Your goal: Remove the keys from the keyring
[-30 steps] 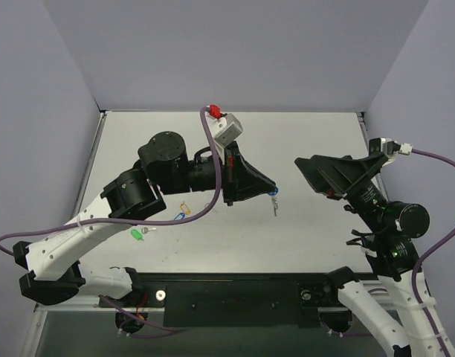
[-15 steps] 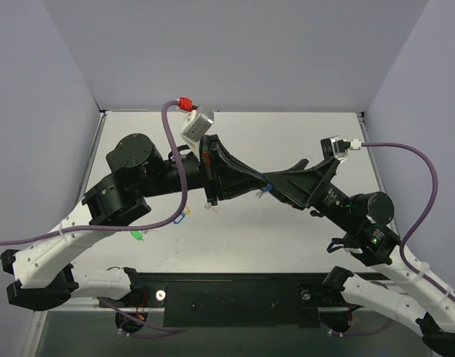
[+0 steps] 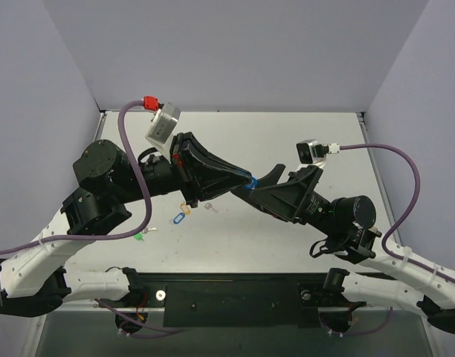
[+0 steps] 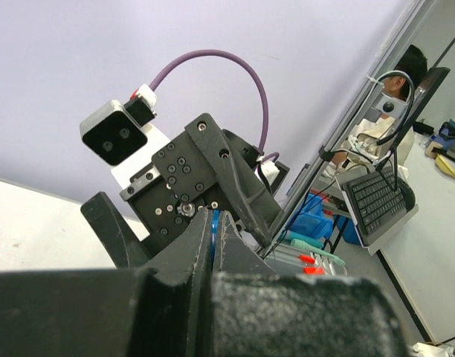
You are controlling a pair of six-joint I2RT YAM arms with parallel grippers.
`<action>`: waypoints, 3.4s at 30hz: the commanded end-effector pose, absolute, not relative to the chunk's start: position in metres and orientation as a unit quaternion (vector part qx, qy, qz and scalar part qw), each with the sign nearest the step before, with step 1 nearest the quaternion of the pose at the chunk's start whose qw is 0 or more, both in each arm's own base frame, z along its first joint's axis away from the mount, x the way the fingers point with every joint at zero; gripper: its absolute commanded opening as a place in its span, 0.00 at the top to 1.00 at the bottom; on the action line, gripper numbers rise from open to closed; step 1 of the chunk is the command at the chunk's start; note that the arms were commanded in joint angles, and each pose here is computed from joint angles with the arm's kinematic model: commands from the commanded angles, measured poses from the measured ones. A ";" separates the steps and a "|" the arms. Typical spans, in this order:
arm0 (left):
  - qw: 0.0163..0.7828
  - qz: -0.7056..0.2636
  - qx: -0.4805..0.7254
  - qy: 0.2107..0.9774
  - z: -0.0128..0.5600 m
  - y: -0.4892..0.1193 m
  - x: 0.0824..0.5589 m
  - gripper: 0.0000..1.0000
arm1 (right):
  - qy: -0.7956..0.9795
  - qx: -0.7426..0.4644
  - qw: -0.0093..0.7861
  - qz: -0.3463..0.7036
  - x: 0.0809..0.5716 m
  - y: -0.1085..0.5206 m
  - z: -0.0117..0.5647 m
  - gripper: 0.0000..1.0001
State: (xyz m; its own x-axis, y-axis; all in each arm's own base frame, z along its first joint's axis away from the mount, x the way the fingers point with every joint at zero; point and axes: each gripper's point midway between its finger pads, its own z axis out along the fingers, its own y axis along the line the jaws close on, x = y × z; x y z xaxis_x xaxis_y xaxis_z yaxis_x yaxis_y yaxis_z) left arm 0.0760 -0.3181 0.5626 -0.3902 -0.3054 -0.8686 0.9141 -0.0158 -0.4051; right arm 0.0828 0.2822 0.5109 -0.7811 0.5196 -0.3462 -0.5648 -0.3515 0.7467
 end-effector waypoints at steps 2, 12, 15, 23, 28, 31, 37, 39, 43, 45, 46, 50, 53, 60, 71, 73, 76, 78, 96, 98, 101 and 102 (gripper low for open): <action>0.493 -0.660 0.275 0.495 0.585 -0.304 0.073 1.00 | 0.384 -0.046 0.356 0.851 0.061 0.261 0.558 0.28; 0.501 -0.657 0.267 0.495 0.584 -0.298 0.074 1.00 | 0.374 -0.049 0.355 0.855 0.054 0.257 0.563 0.32; 0.503 -0.656 0.264 0.498 0.582 -0.298 0.075 1.00 | 0.371 -0.049 0.357 0.856 0.052 0.254 0.564 0.33; 0.507 -0.655 0.258 0.497 0.581 -0.294 0.076 1.00 | 0.377 -0.044 0.358 0.853 0.053 0.255 0.559 0.37; 0.512 -0.655 0.253 0.495 0.580 -0.290 0.075 1.00 | 0.381 -0.041 0.359 0.851 0.054 0.256 0.557 0.41; 0.512 -0.655 0.251 0.495 0.579 -0.289 0.075 1.00 | 0.384 -0.041 0.359 0.850 0.054 0.257 0.557 0.43; 0.514 -0.652 0.245 0.500 0.575 -0.288 0.078 1.00 | 0.399 -0.040 0.362 0.841 0.057 0.263 0.553 0.52; 0.517 -0.652 0.243 0.499 0.576 -0.286 0.078 1.00 | 0.405 -0.042 0.362 0.839 0.056 0.266 0.551 0.54; 0.521 -0.649 0.240 0.499 0.576 -0.283 0.079 1.00 | 0.413 -0.043 0.366 0.833 0.057 0.269 0.549 0.58; 0.523 -0.648 0.237 0.500 0.575 -0.282 0.079 1.00 | 0.413 -0.043 0.367 0.832 0.057 0.268 0.549 0.61; 0.525 -0.647 0.236 0.501 0.575 -0.282 0.080 1.00 | 0.413 -0.043 0.366 0.833 0.057 0.268 0.550 0.62; 0.528 -0.644 0.232 0.503 0.573 -0.279 0.081 1.00 | 0.415 -0.043 0.367 0.832 0.057 0.269 0.549 0.67; 0.529 -0.644 0.231 0.502 0.573 -0.279 0.081 1.00 | 0.417 -0.043 0.368 0.830 0.057 0.270 0.549 0.71; 0.529 -0.647 0.229 0.500 0.573 -0.278 0.081 1.00 | 0.425 -0.044 0.369 0.825 0.058 0.273 0.546 0.80; 0.535 -0.647 0.222 0.496 0.567 -0.271 0.080 1.00 | 0.461 -0.048 0.374 0.803 0.063 0.281 0.533 1.00; 0.536 -0.646 0.221 0.497 0.564 -0.268 0.079 0.92 | 0.472 -0.050 0.376 0.796 0.064 0.283 0.529 1.00; 0.540 -0.635 0.217 0.507 0.556 -0.259 0.079 0.56 | 0.497 -0.060 0.379 0.778 0.065 0.286 0.519 1.00; 0.543 -0.627 0.214 0.516 0.550 -0.252 0.079 0.41 | 0.517 -0.071 0.381 0.763 0.065 0.287 0.511 1.00; 0.486 -0.600 0.277 0.572 0.491 -0.232 0.052 0.29 | 0.672 -0.246 0.315 0.624 0.032 0.287 0.432 1.00; 0.472 -0.604 0.280 0.578 0.482 -0.238 0.050 0.32 | 0.675 -0.258 0.311 0.618 0.029 0.285 0.429 1.00; 0.452 -0.619 0.286 0.575 0.473 -0.246 0.045 0.36 | 0.675 -0.272 0.307 0.613 0.025 0.284 0.424 1.00; 0.449 -0.623 0.286 0.573 0.473 -0.247 0.044 0.36 | 0.675 -0.275 0.307 0.611 0.025 0.284 0.424 1.00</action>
